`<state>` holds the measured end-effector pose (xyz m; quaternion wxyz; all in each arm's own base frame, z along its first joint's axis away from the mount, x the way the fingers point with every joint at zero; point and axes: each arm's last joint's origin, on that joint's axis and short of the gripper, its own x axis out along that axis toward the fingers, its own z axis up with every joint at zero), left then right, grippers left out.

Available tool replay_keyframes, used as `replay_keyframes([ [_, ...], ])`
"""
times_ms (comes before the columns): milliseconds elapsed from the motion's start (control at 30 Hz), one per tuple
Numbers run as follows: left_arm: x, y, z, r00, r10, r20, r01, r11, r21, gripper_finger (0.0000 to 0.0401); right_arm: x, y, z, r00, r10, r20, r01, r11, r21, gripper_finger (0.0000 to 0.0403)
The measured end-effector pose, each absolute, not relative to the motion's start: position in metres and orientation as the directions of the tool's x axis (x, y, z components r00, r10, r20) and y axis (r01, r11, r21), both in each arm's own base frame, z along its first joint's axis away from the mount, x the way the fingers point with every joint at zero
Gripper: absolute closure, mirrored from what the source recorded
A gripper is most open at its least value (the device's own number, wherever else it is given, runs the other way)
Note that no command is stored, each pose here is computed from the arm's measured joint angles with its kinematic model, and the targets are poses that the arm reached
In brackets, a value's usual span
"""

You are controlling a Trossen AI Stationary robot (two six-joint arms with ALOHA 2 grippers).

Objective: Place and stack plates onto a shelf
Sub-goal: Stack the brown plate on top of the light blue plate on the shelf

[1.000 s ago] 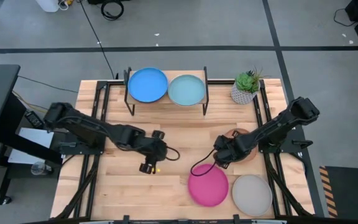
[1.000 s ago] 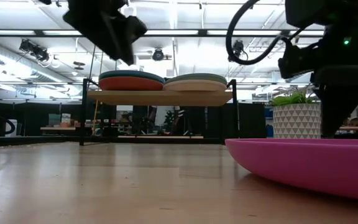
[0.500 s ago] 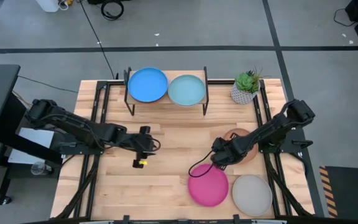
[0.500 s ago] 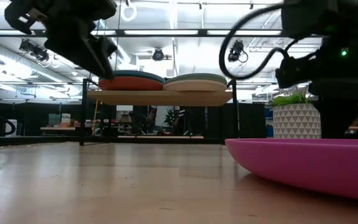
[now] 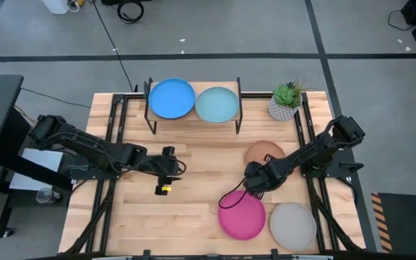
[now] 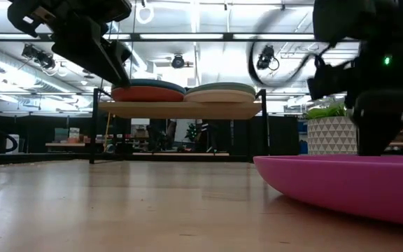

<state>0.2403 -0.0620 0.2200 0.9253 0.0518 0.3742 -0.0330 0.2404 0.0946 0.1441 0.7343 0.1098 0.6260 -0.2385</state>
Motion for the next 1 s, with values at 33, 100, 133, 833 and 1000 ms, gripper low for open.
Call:
replay_keyframes([
  [33, 0.24, -0.062, 0.22, 0.718, -0.022, -0.695, 0.1, 0.992, 0.071, 0.0251, 0.241, 0.096, 0.15, 0.117, -0.209, -0.971, 0.478, 0.869, -0.129, 0.0388],
  [100, 0.241, -0.062, 0.221, 0.725, -0.024, -0.688, 0.101, 0.992, 0.071, 0.0251, 0.242, 0.098, 0.165, 0.151, -0.241, -0.959, 0.472, 0.87, -0.144, 0.0382],
  [133, 0.242, -0.062, 0.221, 0.729, -0.026, -0.684, 0.101, 0.992, 0.071, 0.0251, 0.243, 0.098, 0.173, 0.161, -0.265, -0.951, 0.469, 0.868, -0.162, 0.0378],
  [833, 0.232, -0.049, 0.187, 0.726, 0.028, -0.687, 0.078, 0.989, 0.124, 0.0251, 0.301, 0.043, 0.333, 0.474, -0.444, -0.76, 0.171, 0.893, -0.415, 0.0383],
  [1000, 0.226, -0.042, 0.174, 0.709, 0.042, -0.704, 0.063, 0.99, 0.123, 0.0251, 0.314, 0.013, 0.338, 0.514, -0.474, -0.715, 0.043, 0.847, -0.53, 0.0383],
])
